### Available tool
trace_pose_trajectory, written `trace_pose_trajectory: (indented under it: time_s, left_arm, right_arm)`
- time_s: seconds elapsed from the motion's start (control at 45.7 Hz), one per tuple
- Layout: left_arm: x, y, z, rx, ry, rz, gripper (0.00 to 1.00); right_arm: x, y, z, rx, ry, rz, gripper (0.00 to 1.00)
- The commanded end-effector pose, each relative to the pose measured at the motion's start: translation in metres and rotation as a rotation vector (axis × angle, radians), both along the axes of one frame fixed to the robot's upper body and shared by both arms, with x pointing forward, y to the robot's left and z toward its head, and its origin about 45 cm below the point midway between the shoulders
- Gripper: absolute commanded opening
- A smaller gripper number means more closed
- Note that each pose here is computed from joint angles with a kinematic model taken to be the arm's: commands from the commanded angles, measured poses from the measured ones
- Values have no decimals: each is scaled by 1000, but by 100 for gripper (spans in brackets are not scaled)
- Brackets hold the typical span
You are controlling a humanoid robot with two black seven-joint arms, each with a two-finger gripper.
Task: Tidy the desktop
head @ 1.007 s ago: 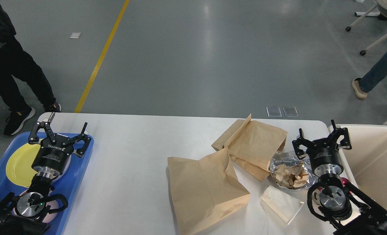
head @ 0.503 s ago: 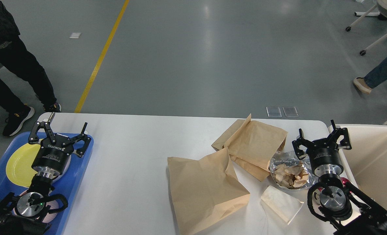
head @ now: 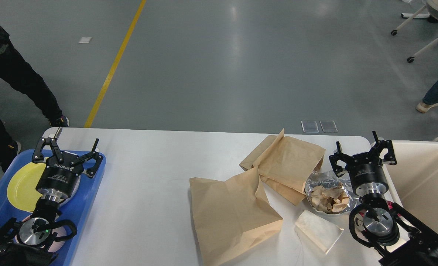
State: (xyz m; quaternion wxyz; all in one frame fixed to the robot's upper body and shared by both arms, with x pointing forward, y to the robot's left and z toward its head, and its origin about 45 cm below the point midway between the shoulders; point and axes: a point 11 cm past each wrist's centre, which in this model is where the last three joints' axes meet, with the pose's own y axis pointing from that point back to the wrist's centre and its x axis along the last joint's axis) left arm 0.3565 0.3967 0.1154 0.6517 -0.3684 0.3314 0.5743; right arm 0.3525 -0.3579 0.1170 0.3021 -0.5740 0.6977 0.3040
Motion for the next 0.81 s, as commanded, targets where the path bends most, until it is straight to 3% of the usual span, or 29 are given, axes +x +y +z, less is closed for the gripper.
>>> trace_pose_trajectory:
  time_s: [0.0,0.284,0.481,0.788]
  left_arm:
    - [0,0,0,0,0,0,97]
    - [0,0,0,3,2,-3,97]
    - [0,0,0,3,2,-3,97]
    - [0,0,0,3,2,-3,97]
  right_arm:
    - [7,-20,16,-43,-32,-8,100]
    - [0,-33,13,-74,-17,-5,100]
    - [-1,-18,4,-87,66,157,100]
    - [-1,-3,-2,-104,89,218,100]
